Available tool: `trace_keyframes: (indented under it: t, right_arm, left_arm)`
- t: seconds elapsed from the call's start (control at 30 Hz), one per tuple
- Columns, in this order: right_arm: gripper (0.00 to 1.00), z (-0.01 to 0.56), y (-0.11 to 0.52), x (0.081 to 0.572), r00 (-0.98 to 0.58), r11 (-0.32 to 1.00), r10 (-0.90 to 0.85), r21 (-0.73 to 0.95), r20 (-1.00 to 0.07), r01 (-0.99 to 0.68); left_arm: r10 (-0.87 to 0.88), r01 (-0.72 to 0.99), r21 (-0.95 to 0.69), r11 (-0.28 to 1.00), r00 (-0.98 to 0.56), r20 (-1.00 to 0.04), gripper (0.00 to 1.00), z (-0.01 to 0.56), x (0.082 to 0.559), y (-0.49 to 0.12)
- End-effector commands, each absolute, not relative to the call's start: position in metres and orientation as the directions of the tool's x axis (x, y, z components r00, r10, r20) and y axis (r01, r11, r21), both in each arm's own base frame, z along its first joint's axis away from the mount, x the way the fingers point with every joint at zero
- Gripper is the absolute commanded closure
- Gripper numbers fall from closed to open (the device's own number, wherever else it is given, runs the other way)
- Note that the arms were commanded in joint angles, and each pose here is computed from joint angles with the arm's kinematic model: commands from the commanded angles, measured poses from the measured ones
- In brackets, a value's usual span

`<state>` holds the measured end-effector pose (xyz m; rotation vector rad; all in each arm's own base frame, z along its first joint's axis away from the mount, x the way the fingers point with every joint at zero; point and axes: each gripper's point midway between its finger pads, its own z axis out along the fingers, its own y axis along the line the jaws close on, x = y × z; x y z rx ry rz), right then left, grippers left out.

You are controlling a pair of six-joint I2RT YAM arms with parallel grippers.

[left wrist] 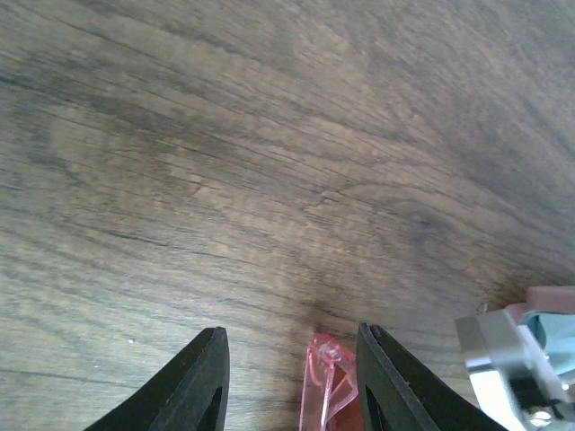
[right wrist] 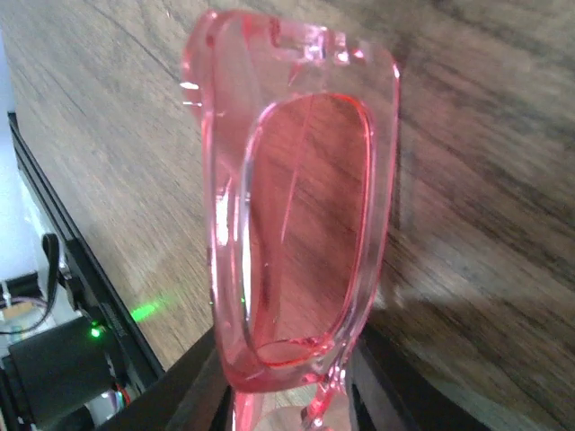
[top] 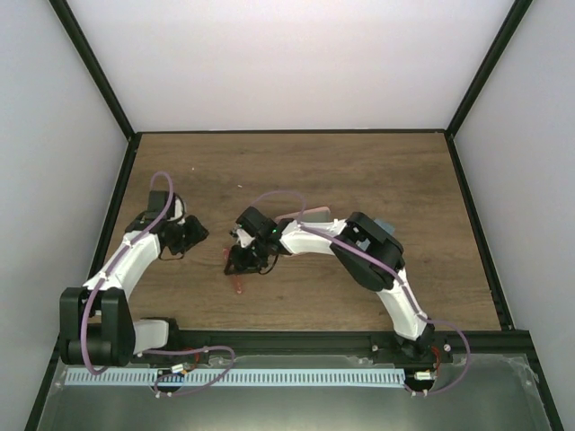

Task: Organize the sunglasses
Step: Place the sunglasses at the center of the board, then pick up the sunglasses from the center of the board.

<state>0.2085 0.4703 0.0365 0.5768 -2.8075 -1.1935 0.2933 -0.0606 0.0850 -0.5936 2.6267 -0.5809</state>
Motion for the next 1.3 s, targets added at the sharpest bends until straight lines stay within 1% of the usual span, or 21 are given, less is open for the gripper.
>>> trace_keyframes:
  t: [0.0,0.03,0.07,0.13,0.23,0.37,0.5,0.57,0.6,0.7,0.73,0.83,0.93,1.0,1.07,1.13,1.27]
  right_arm:
    - [0.63,0.072,0.487,0.228,-0.916,0.541,-0.352,0.757,-0.192,-0.367]
    - [0.54,0.071,0.482,0.232,-0.923,0.555,-0.336,0.753,-0.188,-0.355]
    - [0.43,0.071,0.476,0.236,-0.93,0.565,-0.319,0.75,-0.185,-0.343]
    - [0.31,0.067,0.465,0.239,-0.938,0.576,-0.308,0.754,-0.157,-0.316]
    - [0.18,0.056,0.45,0.239,-0.944,0.618,-0.312,0.732,-0.105,-0.286]
    - [0.13,0.054,0.436,0.243,-0.95,0.687,-0.293,0.668,-0.108,-0.288]
    - [0.13,0.07,0.43,0.253,-0.935,0.719,-0.311,0.601,-0.169,-0.348]
    - [0.18,0.077,0.429,0.258,-0.927,0.731,-0.321,0.572,-0.192,-0.371]
    - [0.22,0.081,0.43,0.259,-0.924,0.735,-0.326,0.561,-0.2,-0.381]
    - [0.47,0.08,0.43,0.259,-0.915,0.758,-0.352,0.515,-0.195,-0.401]
    - [0.49,0.078,0.431,0.257,-0.911,0.76,-0.365,0.505,-0.191,-0.41]
    - [0.47,0.072,0.435,0.25,-0.901,0.76,-0.397,0.486,-0.177,-0.431]
    - [0.45,0.075,0.444,0.242,-0.881,0.759,-0.436,0.451,-0.185,-0.47]
    - [0.41,0.072,0.45,0.237,-0.871,0.766,-0.461,0.419,-0.172,-0.488]
    - [0.38,0.073,0.457,0.232,-0.863,0.773,-0.479,0.391,-0.159,-0.5]
    - [0.37,0.072,0.46,0.231,-0.858,0.788,-0.489,0.344,-0.156,-0.511]
    - [0.37,0.063,0.459,0.222,-0.855,0.805,-0.507,0.295,-0.111,-0.515]
  left_arm:
    - [-0.486,-0.34,-0.432,0.835,-0.824,-0.29,0.59,0.089,0.295,-0.05]
    - [-0.489,-0.343,-0.433,0.834,-0.822,-0.292,0.59,0.09,0.296,-0.05]
    - [-0.492,-0.344,-0.435,0.832,-0.82,-0.291,0.59,0.089,0.297,-0.05]
    - [-0.501,-0.352,-0.444,0.824,-0.817,-0.284,0.59,0.088,0.299,-0.051]
    - [-0.513,-0.361,-0.451,0.816,-0.812,-0.278,0.59,0.085,0.302,-0.052]
    - [-0.52,-0.371,-0.448,0.813,-0.808,-0.275,0.59,0.083,0.302,-0.051]
    - [-0.511,-0.38,-0.417,0.826,-0.816,-0.269,0.59,0.076,0.293,-0.047]
    - [-0.512,-0.388,-0.408,0.826,-0.82,-0.257,0.59,0.07,0.281,-0.046]
    - [-0.515,-0.392,-0.408,0.824,-0.82,-0.252,0.59,0.067,0.276,-0.046]
    - [-0.536,-0.42,-0.412,0.809,-0.814,-0.222,0.6,0.054,0.257,-0.046]
    - [-0.546,-0.43,-0.417,0.801,-0.81,-0.213,0.6,0.051,0.253,-0.047]
    - [-0.572,-0.45,-0.438,0.778,-0.796,-0.198,0.6,0.047,0.25,-0.049]
    - [-0.581,-0.457,-0.438,0.774,-0.787,-0.206,0.6,0.051,0.251,-0.047]
    - [-0.588,-0.469,-0.425,0.774,-0.782,-0.206,0.6,0.052,0.252,-0.045]
    - [-0.596,-0.487,-0.414,0.769,-0.78,-0.19,0.64,0.051,0.25,-0.044]
    - [-0.604,-0.502,-0.408,0.763,-0.779,-0.169,0.69,0.048,0.247,-0.044]
    - [-0.619,-0.52,-0.414,0.747,-0.771,-0.15,0.73,0.045,0.241,-0.046]
